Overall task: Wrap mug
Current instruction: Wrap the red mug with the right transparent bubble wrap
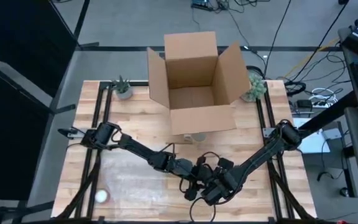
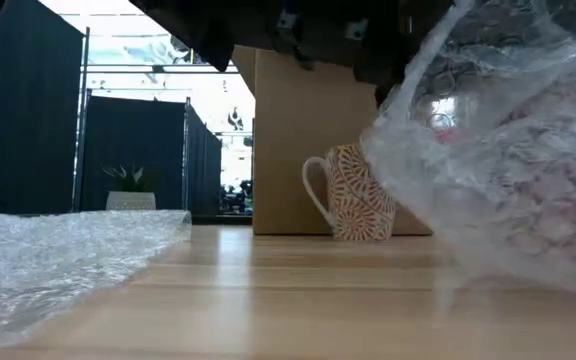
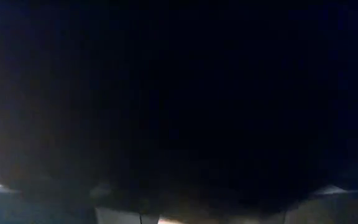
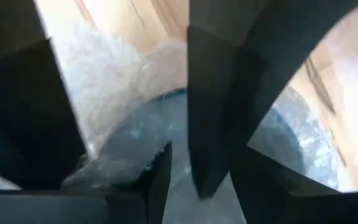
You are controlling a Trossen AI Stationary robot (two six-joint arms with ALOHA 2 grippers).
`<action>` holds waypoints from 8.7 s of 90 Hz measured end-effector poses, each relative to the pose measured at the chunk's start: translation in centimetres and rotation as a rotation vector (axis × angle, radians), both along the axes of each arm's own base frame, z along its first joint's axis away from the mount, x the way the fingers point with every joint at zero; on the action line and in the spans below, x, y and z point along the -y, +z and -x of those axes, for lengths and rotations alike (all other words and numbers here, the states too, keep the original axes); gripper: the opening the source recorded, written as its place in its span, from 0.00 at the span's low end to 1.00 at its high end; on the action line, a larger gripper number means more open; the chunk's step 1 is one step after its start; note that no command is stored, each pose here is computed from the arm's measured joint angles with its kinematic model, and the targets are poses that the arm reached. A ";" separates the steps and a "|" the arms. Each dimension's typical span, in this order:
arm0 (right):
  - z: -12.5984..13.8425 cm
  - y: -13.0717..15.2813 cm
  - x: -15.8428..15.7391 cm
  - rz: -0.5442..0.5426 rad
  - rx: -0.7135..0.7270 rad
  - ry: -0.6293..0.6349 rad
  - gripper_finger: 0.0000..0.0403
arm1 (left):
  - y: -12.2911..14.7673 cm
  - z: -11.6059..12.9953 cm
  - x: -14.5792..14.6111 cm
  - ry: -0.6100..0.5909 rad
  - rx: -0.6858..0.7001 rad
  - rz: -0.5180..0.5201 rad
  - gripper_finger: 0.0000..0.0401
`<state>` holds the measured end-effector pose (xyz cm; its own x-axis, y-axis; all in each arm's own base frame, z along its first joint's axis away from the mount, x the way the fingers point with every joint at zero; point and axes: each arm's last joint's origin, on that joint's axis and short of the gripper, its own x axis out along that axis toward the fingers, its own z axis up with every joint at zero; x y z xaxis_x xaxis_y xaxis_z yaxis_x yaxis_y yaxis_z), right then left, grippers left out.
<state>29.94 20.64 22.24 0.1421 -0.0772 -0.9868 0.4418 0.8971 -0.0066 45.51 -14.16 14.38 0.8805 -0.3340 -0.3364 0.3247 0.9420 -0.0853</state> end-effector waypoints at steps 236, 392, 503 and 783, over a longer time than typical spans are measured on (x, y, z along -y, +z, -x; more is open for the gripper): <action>4.7 -4.1 1.1 -0.147 0.379 -0.144 0.00 | 4.8 1.7 -1.0 0.087 -0.072 -0.006 0.41; 2.8 -3.8 -0.5 -0.046 0.103 -0.091 0.00 | 0.0 -0.2 -0.5 0.041 0.006 0.080 0.41; 1.9 -3.7 -1.3 -0.015 0.103 -0.093 0.00 | 4.1 2.5 -0.2 0.001 -0.201 0.071 0.41; 4.1 -1.3 -3.4 -0.161 0.339 -0.071 0.00 | 0.7 0.7 1.7 0.018 0.023 0.007 0.41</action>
<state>25.81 24.05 20.89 0.4625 0.0532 -0.8850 0.4561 0.8417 0.2890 44.84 -15.88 15.12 0.8938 -0.3205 -0.3137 0.3099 0.9470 -0.0844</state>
